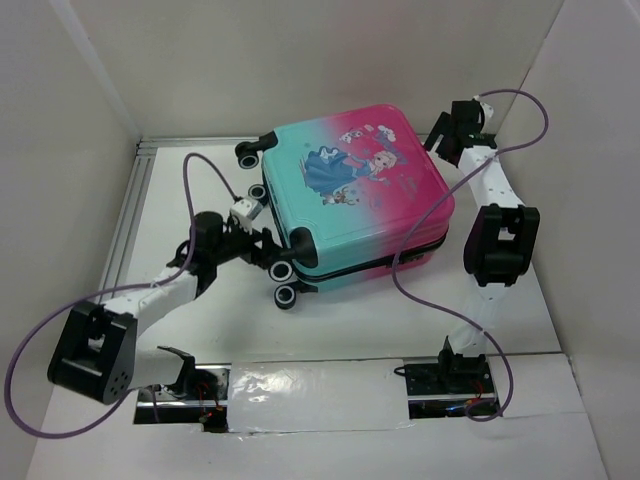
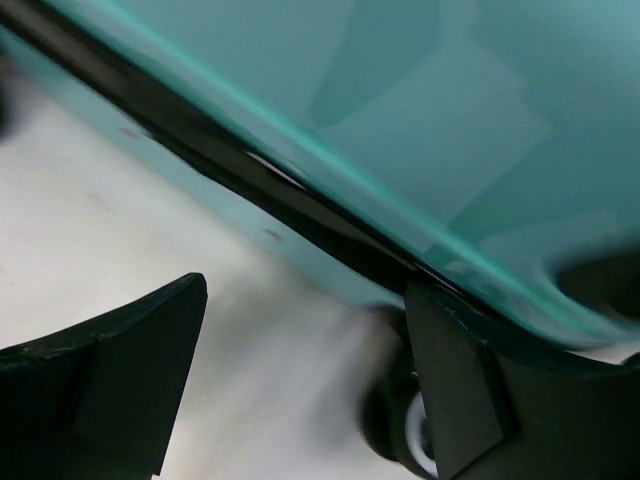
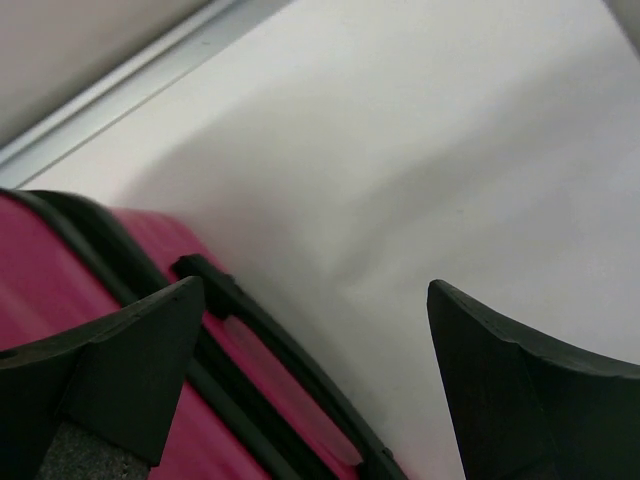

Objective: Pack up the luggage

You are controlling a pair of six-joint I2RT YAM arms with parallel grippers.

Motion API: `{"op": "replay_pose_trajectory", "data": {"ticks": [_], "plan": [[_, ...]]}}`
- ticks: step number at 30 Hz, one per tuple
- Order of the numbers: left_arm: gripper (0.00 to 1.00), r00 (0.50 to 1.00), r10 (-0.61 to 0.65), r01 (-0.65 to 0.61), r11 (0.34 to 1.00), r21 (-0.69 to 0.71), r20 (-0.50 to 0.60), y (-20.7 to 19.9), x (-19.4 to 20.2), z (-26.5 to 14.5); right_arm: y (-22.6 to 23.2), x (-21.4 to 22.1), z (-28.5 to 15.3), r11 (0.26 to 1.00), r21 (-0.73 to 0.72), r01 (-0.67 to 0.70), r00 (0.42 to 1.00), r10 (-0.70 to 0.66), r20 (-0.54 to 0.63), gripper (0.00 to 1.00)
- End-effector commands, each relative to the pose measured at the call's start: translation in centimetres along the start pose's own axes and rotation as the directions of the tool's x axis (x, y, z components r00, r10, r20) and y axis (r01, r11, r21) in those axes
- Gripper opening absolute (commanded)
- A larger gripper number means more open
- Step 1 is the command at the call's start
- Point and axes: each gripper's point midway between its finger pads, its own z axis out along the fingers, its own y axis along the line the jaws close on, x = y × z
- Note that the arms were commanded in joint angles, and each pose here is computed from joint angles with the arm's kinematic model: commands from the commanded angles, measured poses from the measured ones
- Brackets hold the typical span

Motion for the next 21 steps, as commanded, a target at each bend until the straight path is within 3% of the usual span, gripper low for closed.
{"op": "replay_pose_trajectory", "data": {"ticks": [1,3,10,12,21], "plan": [[0.93,0.991,0.016,-0.055,0.953,0.299,0.134,-6.5,-0.4,-2.4,6.0,-1.3,-4.8,0.951,-0.309,0.025,0.999,-0.035,-0.028,1.0],[0.93,0.985,0.022,-0.075,0.945,0.318,0.168,-7.2,-0.7,-3.2,6.3,-2.7,-6.4,0.934,-0.357,0.031,0.999,-0.033,0.002,1.0],[0.92,0.993,0.002,-0.038,0.954,0.298,0.12,-7.4,3.0,-4.6,7.0,-4.5,-11.7,0.895,-0.435,0.104,0.993,-0.072,0.09,1.0],[0.92,0.986,0.012,-0.064,0.948,0.311,0.166,-7.8,2.1,-4.9,7.6,-4.1,-12.9,0.879,-0.459,0.126,0.991,-0.091,0.098,1.0],[0.9,0.981,0.021,-0.08,0.949,0.306,0.191,-8.4,0.5,-3.6,10.6,-1.4,-17.3,0.828,-0.511,0.233,0.972,-0.188,0.138,1.0]]}}
